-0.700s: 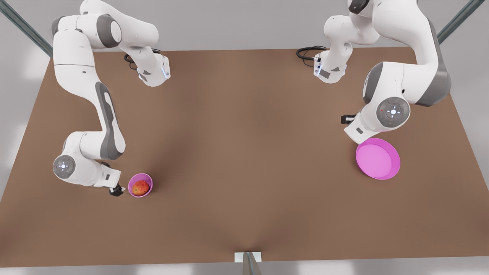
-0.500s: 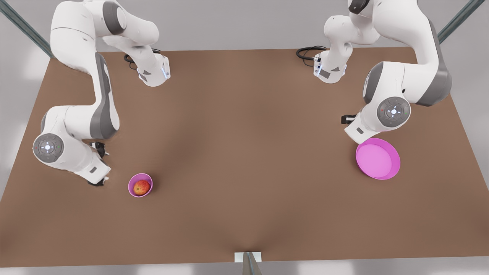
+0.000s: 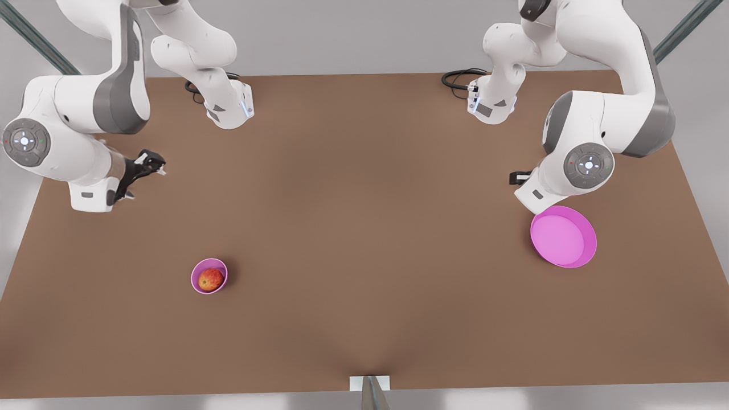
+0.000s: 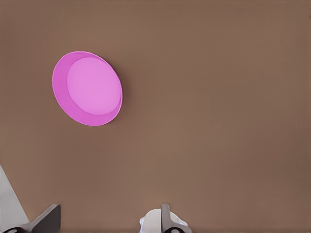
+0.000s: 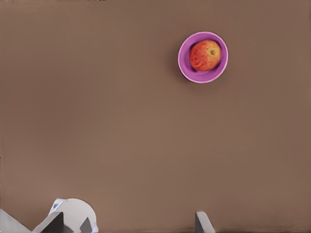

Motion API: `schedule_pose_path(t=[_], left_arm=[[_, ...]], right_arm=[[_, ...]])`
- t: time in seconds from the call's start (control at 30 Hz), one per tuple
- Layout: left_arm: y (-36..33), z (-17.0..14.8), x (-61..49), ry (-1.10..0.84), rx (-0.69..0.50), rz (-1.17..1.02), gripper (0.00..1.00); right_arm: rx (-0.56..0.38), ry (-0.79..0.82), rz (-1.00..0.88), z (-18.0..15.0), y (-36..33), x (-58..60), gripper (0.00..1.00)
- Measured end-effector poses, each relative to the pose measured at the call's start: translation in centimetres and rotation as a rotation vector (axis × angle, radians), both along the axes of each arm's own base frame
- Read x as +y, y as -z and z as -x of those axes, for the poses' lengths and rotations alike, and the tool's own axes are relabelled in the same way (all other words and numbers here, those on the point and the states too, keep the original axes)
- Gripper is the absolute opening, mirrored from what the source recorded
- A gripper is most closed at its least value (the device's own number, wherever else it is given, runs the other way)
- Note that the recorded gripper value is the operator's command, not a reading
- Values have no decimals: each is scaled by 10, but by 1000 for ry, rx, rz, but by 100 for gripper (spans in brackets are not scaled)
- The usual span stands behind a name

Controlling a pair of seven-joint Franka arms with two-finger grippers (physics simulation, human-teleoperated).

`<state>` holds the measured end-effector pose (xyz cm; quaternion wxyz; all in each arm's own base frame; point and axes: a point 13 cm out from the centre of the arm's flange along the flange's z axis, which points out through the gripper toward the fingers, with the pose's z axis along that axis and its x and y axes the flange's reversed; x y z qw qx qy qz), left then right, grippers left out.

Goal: Use the left arm to pick up the apple from the plate, transfer it to the gripper of the right arm, and then use the right arm to place it into the bowl

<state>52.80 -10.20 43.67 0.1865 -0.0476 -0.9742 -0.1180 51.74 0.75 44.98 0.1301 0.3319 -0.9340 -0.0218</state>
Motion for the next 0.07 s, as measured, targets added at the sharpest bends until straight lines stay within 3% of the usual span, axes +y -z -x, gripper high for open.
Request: schedule_pose_path(t=[0.07], left_arm=[[0,0,1,-1,0,-1,100]], right_arm=[[1,72,18,1,1,-1,100]])
